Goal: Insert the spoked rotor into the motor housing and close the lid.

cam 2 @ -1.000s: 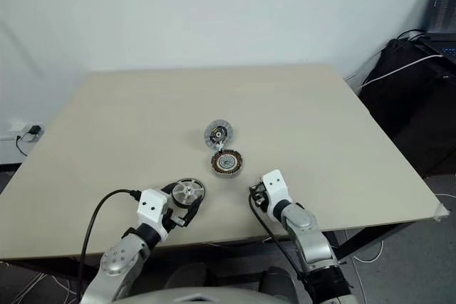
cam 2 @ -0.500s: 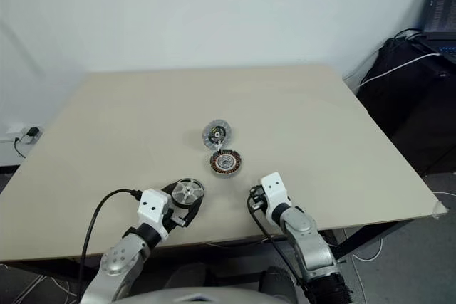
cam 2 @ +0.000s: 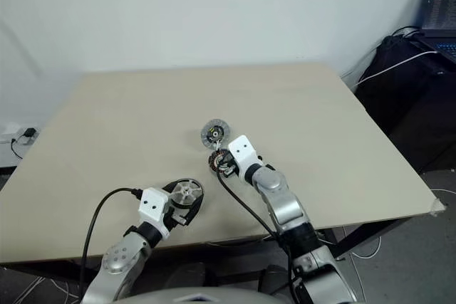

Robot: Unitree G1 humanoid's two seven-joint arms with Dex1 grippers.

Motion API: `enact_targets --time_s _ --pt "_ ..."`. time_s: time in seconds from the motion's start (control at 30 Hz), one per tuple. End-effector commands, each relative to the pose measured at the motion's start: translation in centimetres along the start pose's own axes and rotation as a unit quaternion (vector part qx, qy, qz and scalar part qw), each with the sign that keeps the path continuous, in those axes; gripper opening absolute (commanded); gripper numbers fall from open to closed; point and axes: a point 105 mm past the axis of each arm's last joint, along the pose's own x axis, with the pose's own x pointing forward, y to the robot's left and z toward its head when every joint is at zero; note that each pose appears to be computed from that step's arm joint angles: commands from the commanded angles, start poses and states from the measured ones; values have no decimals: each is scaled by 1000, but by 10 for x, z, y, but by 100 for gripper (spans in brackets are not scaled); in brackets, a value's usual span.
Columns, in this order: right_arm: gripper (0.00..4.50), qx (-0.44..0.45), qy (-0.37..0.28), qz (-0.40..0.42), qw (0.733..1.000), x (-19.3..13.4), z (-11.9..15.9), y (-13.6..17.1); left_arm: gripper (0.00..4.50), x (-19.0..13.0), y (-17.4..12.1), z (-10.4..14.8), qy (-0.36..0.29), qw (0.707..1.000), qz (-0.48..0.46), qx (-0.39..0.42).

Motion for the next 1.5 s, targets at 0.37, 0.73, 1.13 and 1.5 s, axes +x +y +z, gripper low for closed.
enact_targets --time_s 0.37,0.73,1.13,1.5 --pt "68 -20 4 17 1000 29 3 5 450 -1 -1 10 -24 1000 10 3" --pt "68 -18 19 11 1000 34 -6 0 450 -1 0 10 -27 1000 14 3" --pt "68 -18 25 9 999 32 -11 -5 450 0 0 10 -28 1000 14 3" --pt "297 3 -36 50 998 22 21 7 450 2 0 10 -26 1000 11 1"
